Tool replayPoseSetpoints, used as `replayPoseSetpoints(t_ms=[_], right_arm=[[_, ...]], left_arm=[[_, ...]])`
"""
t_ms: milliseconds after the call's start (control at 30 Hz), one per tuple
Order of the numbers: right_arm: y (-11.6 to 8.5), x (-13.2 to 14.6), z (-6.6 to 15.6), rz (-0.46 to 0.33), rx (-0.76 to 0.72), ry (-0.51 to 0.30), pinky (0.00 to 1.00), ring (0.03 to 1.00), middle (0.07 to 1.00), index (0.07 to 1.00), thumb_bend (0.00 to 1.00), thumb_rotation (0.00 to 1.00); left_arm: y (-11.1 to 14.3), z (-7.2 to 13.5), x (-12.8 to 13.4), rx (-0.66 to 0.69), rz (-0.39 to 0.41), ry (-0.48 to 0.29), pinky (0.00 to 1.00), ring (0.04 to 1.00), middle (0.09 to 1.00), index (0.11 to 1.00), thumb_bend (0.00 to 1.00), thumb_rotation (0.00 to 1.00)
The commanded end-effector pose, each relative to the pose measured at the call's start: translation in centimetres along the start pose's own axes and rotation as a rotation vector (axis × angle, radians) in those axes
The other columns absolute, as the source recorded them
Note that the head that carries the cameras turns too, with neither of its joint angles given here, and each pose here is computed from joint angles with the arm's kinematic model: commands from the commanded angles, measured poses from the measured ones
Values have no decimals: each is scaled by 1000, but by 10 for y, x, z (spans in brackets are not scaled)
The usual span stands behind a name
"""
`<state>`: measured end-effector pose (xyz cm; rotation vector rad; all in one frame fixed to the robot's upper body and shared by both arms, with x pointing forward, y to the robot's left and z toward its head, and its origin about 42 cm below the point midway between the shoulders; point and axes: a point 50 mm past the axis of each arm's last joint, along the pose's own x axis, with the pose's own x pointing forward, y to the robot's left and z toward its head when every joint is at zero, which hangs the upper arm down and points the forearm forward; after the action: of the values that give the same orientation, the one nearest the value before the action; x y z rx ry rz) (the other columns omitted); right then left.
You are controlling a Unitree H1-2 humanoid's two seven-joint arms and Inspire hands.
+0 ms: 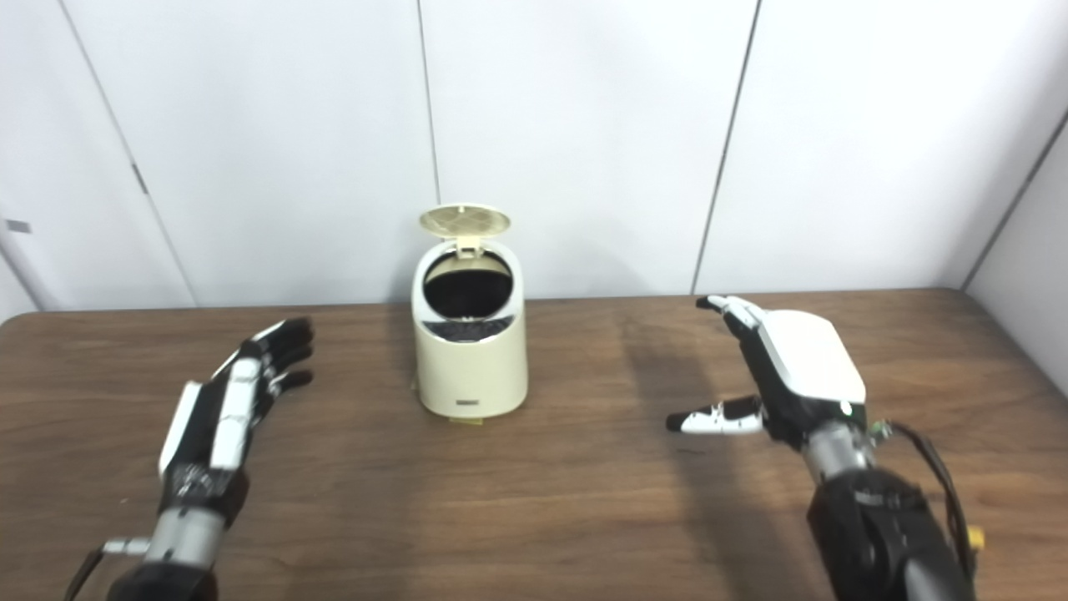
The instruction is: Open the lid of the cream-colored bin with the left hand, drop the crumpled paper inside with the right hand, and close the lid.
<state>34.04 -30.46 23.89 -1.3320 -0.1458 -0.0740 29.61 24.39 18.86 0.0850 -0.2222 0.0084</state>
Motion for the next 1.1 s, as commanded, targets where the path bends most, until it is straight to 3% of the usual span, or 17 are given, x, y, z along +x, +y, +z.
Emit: replayPoseSetpoints(t_ms=[0,267,500,767,1067], right_arm=[[-27,18,2,-55,-24,-12,690,837,886,869,945,459],[-38,50,-14,-58,-209,141,688,862,925,864,966,374],[-39,74,-38,-15,-197,257,693,886,919,844,955,298],[-31,90,-48,22,-206,318,733,916,931,840,948,315],[-24,98,-56,51,-178,329,660,894,931,831,953,307]], left_arm=[[1,12,7,-23,-16,-98,822,852,848,845,606,1000],[6,2,3,-26,-18,-91,822,857,852,834,625,1000],[17,6,3,-8,-19,-105,840,866,866,854,580,1000],[25,6,6,-17,-16,-93,858,873,869,853,581,1000],[28,9,10,-26,-14,-82,874,890,871,843,617,1000]])
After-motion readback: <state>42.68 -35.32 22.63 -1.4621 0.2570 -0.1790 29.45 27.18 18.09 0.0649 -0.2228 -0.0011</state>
